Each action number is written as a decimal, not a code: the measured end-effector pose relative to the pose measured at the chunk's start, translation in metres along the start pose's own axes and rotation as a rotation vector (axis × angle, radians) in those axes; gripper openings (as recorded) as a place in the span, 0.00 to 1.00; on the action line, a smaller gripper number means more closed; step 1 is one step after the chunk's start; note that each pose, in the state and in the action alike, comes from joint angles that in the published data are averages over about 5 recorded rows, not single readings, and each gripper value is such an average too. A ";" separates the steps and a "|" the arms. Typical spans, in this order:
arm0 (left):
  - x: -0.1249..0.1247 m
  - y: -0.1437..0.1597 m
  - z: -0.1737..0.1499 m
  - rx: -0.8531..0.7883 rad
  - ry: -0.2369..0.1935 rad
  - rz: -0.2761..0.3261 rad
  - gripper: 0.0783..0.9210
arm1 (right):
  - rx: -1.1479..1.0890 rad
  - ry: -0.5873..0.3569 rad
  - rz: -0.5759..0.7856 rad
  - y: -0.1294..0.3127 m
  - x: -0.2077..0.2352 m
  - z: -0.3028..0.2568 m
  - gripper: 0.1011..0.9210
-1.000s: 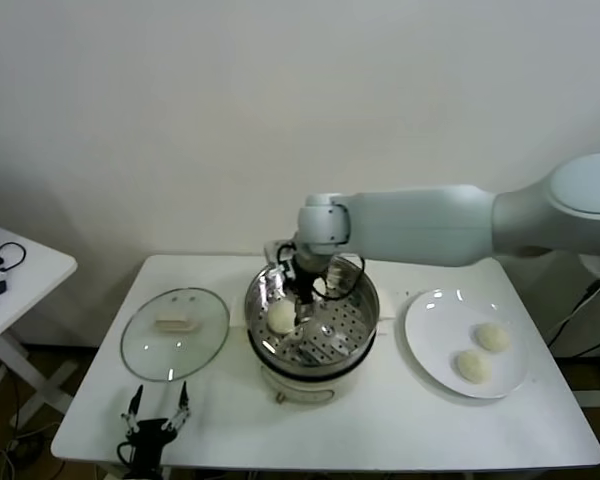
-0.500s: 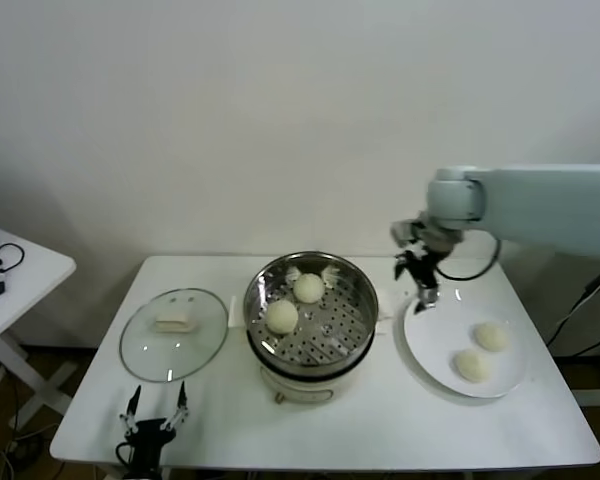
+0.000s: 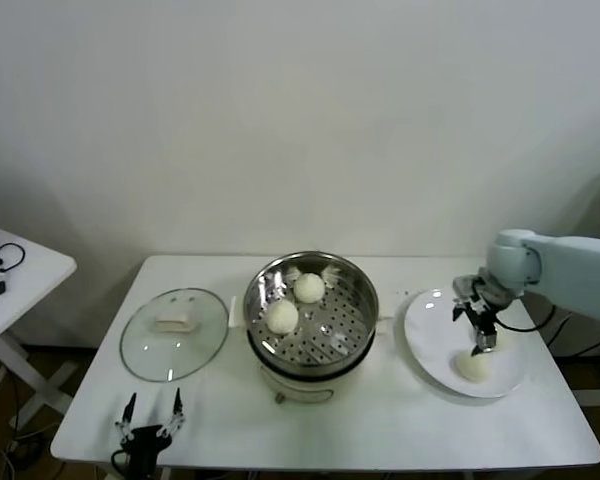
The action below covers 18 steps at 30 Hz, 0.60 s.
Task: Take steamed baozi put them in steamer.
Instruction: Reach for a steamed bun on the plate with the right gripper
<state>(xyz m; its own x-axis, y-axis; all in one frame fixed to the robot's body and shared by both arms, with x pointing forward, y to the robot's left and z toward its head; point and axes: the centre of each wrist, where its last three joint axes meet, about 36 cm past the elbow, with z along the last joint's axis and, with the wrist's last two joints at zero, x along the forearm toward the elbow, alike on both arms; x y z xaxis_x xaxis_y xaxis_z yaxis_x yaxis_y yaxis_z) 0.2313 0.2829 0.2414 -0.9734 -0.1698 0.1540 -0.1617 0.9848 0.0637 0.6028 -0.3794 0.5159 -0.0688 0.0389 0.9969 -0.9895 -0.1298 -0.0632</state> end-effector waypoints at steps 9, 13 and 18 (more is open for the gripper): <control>0.001 -0.001 0.001 0.001 0.005 0.003 0.88 | -0.028 0.004 -0.017 0.022 -0.037 0.013 0.88; 0.001 -0.003 0.001 0.001 0.005 0.008 0.88 | -0.036 0.005 -0.013 0.028 -0.044 0.015 0.87; 0.001 -0.003 0.001 0.000 0.006 0.009 0.88 | -0.037 0.005 -0.003 0.032 -0.051 0.015 0.75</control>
<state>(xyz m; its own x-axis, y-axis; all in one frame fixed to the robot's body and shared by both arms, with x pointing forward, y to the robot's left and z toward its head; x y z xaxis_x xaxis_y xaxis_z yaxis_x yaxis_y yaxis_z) 0.2307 0.2797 0.2400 -0.9737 -0.1613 0.1609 -0.1530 0.9862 0.0627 0.5764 -0.4006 0.4637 -0.0663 0.0446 0.9968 -0.9937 -0.0930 -0.0620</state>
